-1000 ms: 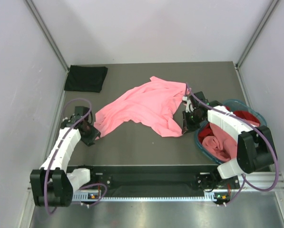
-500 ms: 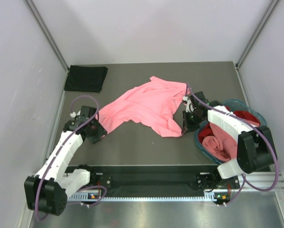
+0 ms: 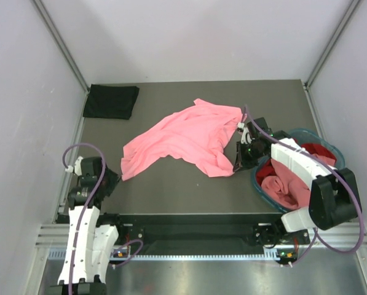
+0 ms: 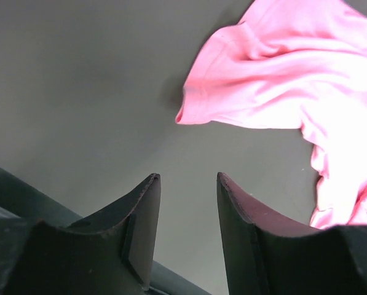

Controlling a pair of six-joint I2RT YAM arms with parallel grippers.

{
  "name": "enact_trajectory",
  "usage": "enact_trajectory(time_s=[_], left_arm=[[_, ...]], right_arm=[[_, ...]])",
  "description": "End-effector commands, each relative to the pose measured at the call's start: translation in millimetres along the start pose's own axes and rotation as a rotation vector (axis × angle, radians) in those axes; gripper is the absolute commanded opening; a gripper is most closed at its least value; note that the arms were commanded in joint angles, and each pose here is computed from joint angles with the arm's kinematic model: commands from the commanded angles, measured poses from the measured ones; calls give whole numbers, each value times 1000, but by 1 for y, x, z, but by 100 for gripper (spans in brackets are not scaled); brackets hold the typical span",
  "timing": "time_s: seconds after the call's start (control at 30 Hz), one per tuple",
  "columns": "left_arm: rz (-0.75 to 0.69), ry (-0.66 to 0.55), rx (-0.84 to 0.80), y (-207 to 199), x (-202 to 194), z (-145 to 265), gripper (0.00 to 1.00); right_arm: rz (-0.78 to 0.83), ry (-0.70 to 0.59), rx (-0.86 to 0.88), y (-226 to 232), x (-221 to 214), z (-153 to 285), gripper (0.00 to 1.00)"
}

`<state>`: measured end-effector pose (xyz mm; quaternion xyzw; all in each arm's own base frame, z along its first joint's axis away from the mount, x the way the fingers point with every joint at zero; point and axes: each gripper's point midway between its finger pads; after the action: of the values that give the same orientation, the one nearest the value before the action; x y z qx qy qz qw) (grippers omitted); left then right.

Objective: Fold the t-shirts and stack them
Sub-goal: Flatten the tshirt out

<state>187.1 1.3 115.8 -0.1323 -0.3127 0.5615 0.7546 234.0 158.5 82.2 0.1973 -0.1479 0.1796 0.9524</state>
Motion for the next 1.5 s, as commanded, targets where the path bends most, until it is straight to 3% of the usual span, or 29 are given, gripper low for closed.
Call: enact_trajectory(time_s=[0.0, 0.03, 0.07, 0.1, 0.13, 0.17, 0.2, 0.3, 0.37, 0.4, 0.43, 0.47, 0.5, 0.57, 0.67, 0.8, 0.93, 1.07, 1.47], left_arm=[[62, -237, -524, -121, 57, 15, 47], [64, -246, -543, -124, 59, 15, 47], [-798, -456, -386, -98, 81, 0, 47], [-215, -323, -504, -119, 65, 4, 47], [-241, -247, -557, -127, 50, 4, 99], [-373, 141, -803, -147, -24, 34, 26], [-379, 142, -822, -152, -24, 36, 24], [-408, 164, -826, -164, -29, 36, 27], [-425, 188, -820, -168, -34, 33, 46], [-417, 192, -810, -169, -35, 32, 66], [-409, 198, -793, -167, -36, 29, 78], [-388, 183, -773, -167, -32, 27, 98], [-357, 156, -715, -161, -26, 20, 99], [-278, 130, -479, -125, -18, -2, 99], [-200, 78, -310, -99, -7, -15, 98], [-89, 73, -135, -61, -10, -31, 86], [-42, 74, -35, -36, -15, -43, 76], [-16, 20, 86, -16, -7, -50, 58], [-39, 31, 189, 4, -13, -76, 57]], right_arm=[[10, -118, 41, 13, 25, 20, 0], [10, -124, 42, 14, 26, 21, 0], [10, -123, 42, 14, 26, 21, 0], [12, -126, 40, 14, 25, 23, 0], [14, -127, 39, 14, 26, 23, 0], [16, -127, 39, 14, 25, 23, 0], [14, -123, 38, 14, 24, 23, 0], [10, -126, 39, 13, 25, 22, 0], [6, -128, 45, 15, 26, 22, 0], [1, -128, 46, 15, 26, 22, 0], [0, -129, 46, 15, 26, 22, 0], [1, -132, 45, 15, 27, 22, 0], [-1, -131, 45, 15, 26, 22, 0], [-2, -134, 42, 15, 24, 23, 0], [-3, -134, 40, 14, 22, 22, 0], [-6, -133, 36, 13, 18, 22, 0], [-4, -132, 28, 12, 15, 22, 0], [8, -124, 16, 10, 13, 23, 0], [21, -111, 10, 6, 15, 20, 0]])
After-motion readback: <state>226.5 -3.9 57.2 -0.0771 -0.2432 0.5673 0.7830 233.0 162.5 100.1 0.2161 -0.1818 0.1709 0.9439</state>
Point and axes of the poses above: each gripper's point midway between its finger pads, its own z axis back along the fingers, its own y axis along the line the jaws close on, x = y × z, and after that the axes turned 15 degrees about z, right-handed
